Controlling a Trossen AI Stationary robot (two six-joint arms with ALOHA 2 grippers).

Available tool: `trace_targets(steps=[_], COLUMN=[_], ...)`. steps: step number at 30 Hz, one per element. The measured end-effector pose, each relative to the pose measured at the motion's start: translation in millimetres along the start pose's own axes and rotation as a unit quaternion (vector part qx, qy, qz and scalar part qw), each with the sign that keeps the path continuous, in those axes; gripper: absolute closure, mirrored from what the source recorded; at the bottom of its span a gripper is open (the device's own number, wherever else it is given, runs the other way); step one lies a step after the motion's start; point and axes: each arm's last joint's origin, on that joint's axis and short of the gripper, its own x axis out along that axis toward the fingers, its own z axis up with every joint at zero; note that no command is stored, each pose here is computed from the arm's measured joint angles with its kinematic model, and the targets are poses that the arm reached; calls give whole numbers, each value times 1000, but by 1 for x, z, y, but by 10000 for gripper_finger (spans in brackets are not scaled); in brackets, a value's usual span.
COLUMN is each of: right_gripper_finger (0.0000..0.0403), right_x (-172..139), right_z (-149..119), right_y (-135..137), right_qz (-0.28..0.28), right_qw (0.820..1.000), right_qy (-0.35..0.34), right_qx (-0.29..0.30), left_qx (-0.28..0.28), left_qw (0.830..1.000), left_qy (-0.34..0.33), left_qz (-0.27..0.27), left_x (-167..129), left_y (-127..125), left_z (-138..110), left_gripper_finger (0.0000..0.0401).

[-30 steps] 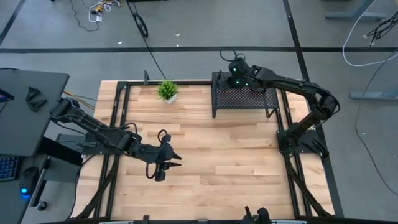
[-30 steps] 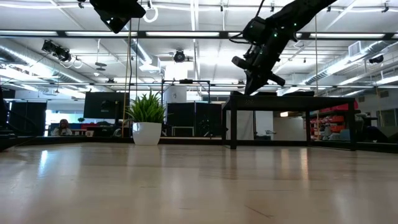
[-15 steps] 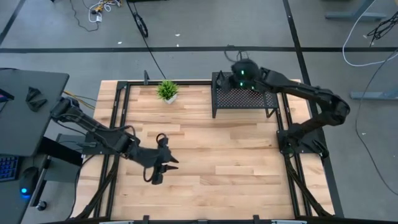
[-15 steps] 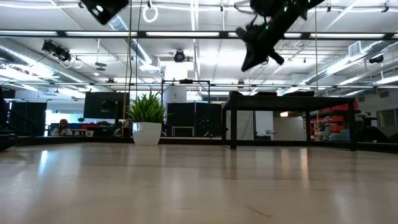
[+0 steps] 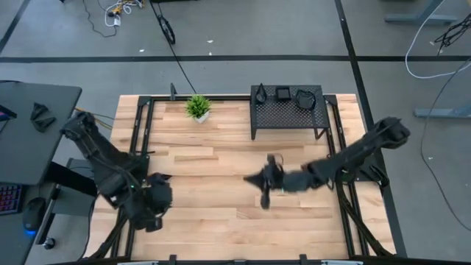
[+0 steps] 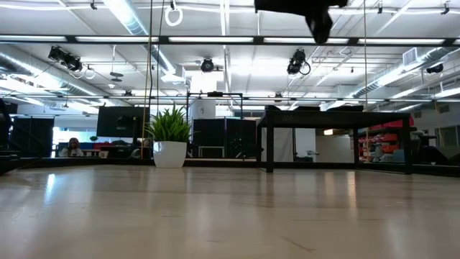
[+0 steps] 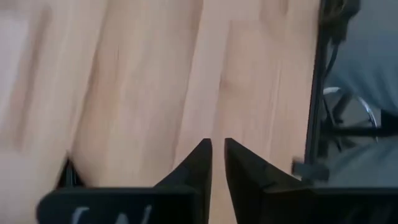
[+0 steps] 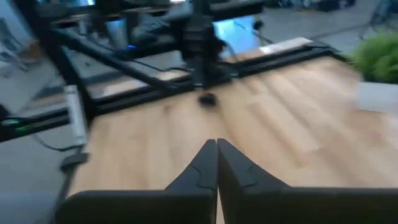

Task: Pick & Place Mini shaped plates
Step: Stack the black drop-shaped plate on top of the black drop-shaped plate on the shelf

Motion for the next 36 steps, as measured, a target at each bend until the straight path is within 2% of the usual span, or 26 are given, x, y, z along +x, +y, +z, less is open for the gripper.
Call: trace_targets(steps=[5, 8, 11, 14, 16, 19, 23, 25, 28, 34, 36], right_gripper_finger=[401, 400, 399, 399, 399, 399, 399, 399, 399, 399, 399], right_x=[-5, -4, 1, 5, 7, 7, 7, 7, 7, 7, 7], right_z=[-54, -74, -88, -95, -95, -91, -86, -85, -85, -84, -84], right_y=[34, 43, 47, 49, 49, 50, 51, 52, 52, 52, 52], right_qz=[34, 38, 39, 41, 43, 49, 56, 58, 59, 59, 59], right_qw=[999, 999, 999, 998, 998, 997, 997, 996, 996, 996, 996], right_qy=[-18, -7, 4, 2, -7, -22, -44, -49, -50, -50, -50], right_qx=[10, 28, 37, 46, 52, 49, 39, 35, 34, 35, 36], left_qx=[-31, -78, -133, -150, -154, -147, -126, -103, -52, 35, 60], left_qw=[998, 992, 977, 968, 961, 952, 946, 943, 945, 951, 948], left_qy=[44, 62, 80, 94, 137, 207, 242, 257, 278, 280, 288], left_qz=[24, 76, 147, 180, 186, 172, 178, 182, 163, 126, 124], left_x=[-6, -7, -5, 9, 24, 54, 77, 84, 95, 112, 115], left_y=[0, 10, 27, 42, 54, 75, 102, 114, 125, 137, 141], left_z=[-19, -23, -20, -14, -14, -15, -18, -22, -28, -37, -42], left_gripper_finger=[371, 367, 343, 306, 281, 254, 245, 249, 261, 293, 304])
